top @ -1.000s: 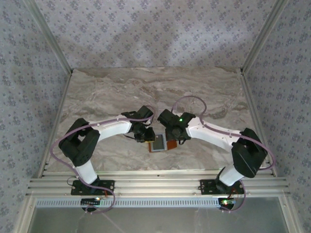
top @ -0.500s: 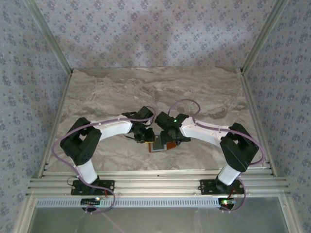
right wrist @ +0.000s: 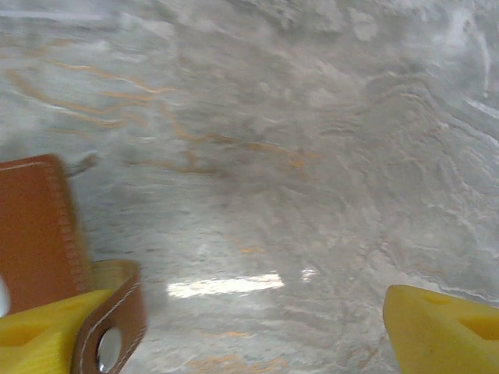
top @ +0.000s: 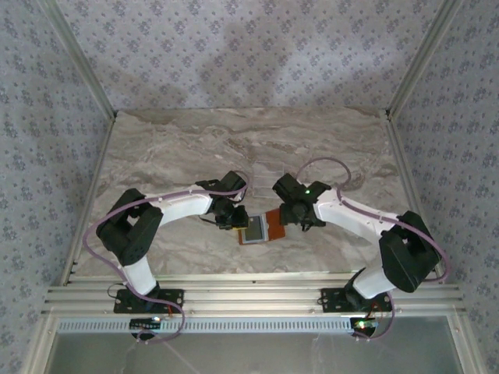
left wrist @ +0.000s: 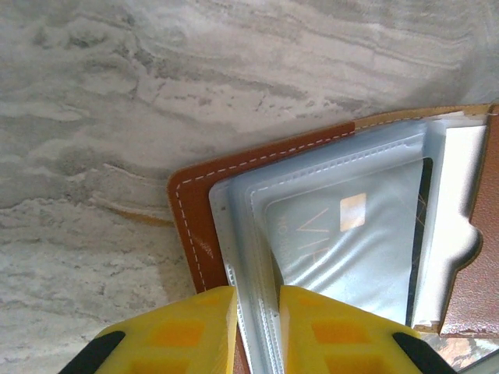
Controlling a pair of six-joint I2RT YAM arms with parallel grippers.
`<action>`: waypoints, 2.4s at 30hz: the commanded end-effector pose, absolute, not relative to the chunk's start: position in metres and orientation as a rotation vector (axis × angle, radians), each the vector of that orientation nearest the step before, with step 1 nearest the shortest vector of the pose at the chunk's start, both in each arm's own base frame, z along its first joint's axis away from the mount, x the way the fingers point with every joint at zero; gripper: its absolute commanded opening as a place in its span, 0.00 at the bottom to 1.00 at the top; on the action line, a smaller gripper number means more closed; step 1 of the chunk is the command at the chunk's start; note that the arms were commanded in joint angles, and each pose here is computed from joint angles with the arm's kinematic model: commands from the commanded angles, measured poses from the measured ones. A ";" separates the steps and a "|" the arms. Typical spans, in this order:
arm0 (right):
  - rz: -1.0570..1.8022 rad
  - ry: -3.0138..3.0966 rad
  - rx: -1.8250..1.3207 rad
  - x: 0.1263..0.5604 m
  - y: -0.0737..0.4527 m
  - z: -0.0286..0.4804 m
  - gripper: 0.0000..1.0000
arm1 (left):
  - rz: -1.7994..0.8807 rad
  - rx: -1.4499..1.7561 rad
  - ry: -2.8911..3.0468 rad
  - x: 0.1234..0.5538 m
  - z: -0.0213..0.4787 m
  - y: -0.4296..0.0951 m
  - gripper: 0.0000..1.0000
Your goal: Take the credit cards out of the card holder
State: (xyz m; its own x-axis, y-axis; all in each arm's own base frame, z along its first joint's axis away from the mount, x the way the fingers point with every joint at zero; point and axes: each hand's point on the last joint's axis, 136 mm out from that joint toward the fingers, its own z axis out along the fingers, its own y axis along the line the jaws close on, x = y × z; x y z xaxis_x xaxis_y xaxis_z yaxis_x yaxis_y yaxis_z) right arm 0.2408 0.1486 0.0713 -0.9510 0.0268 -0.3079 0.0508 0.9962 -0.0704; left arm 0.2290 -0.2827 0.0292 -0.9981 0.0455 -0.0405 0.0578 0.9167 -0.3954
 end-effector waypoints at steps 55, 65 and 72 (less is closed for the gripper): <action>0.363 2.873 0.017 0.247 0.259 0.060 0.33 | -0.519 0.083 3.114 0.218 0.014 -0.268 0.22; 0.474 2.914 0.003 0.250 0.258 0.034 0.33 | -0.495 0.080 3.121 0.217 0.011 -0.266 0.22; 0.584 2.927 -0.011 0.247 0.267 0.025 0.33 | -0.476 0.078 3.124 0.216 0.010 -0.263 0.22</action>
State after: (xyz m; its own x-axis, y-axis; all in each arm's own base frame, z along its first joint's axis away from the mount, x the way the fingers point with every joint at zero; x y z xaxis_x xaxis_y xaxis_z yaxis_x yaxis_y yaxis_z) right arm 0.2524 0.2594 0.0328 -0.9817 0.0548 -0.1823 -0.0111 0.9394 0.3426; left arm 0.2291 -0.2824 0.0291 -0.9981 0.0451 -0.0408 0.0575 0.9173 -0.3939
